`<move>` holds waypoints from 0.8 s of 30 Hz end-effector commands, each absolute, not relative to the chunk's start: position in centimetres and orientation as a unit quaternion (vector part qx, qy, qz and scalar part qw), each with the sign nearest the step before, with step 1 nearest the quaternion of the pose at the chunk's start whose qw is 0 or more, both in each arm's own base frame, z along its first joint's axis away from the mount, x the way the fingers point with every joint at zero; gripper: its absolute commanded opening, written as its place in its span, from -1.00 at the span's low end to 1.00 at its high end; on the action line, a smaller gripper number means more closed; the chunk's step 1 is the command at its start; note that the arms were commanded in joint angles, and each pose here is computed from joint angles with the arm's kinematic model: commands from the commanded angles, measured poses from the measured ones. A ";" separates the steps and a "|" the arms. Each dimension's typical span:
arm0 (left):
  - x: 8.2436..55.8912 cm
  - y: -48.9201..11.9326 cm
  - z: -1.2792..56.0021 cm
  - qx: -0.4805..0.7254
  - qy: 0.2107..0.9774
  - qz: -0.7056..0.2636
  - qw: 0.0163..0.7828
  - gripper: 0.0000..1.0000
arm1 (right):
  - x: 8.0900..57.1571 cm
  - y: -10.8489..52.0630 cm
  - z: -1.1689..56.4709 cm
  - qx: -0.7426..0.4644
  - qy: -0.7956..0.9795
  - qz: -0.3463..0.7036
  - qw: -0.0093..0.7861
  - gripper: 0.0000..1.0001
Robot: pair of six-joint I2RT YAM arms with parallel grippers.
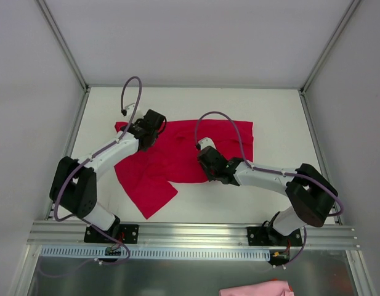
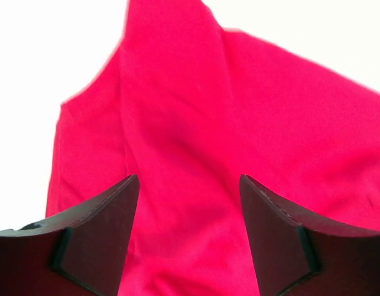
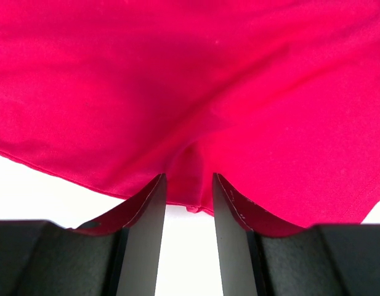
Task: Fold and stack the t-shirts
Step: Fold the flattened tshirt in 1/3 of the way
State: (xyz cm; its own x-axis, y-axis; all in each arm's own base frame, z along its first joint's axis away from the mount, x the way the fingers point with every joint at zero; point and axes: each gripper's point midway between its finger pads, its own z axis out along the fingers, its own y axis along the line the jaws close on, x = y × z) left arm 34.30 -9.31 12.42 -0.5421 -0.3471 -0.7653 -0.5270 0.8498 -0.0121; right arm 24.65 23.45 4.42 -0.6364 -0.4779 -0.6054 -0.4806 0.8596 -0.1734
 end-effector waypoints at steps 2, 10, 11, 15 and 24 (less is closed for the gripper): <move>38.2 -7.9 11.4 -0.247 0.879 0.115 0.391 0.24 | 25.1 23.5 6.2 -0.257 0.897 0.002 0.359 -0.21; 42.2 -7.6 8.9 -0.244 0.890 0.142 0.359 0.07 | 25.2 23.1 6.4 -0.255 0.897 -0.006 0.362 -0.21; 42.4 -7.5 8.8 -0.242 0.890 0.148 0.358 0.10 | 25.2 23.0 6.3 -0.255 0.897 -0.007 0.362 -0.21; 43.6 -6.8 8.1 -0.243 0.891 0.151 0.351 0.13 | 25.3 23.0 6.3 -0.256 0.896 -0.009 0.363 -0.21; 45.7 -6.8 6.6 -0.245 0.905 0.134 0.321 0.16 | 25.1 22.6 6.7 -0.253 0.894 -0.010 0.369 -0.21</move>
State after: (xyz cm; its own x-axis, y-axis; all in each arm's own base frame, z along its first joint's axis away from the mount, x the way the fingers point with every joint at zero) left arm 45.27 -6.39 6.54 -0.6451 -0.3590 -0.6745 -0.5565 0.8256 0.0929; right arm 24.98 22.99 4.94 -0.6267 -0.4761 -0.6169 -0.4632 0.8642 -0.1965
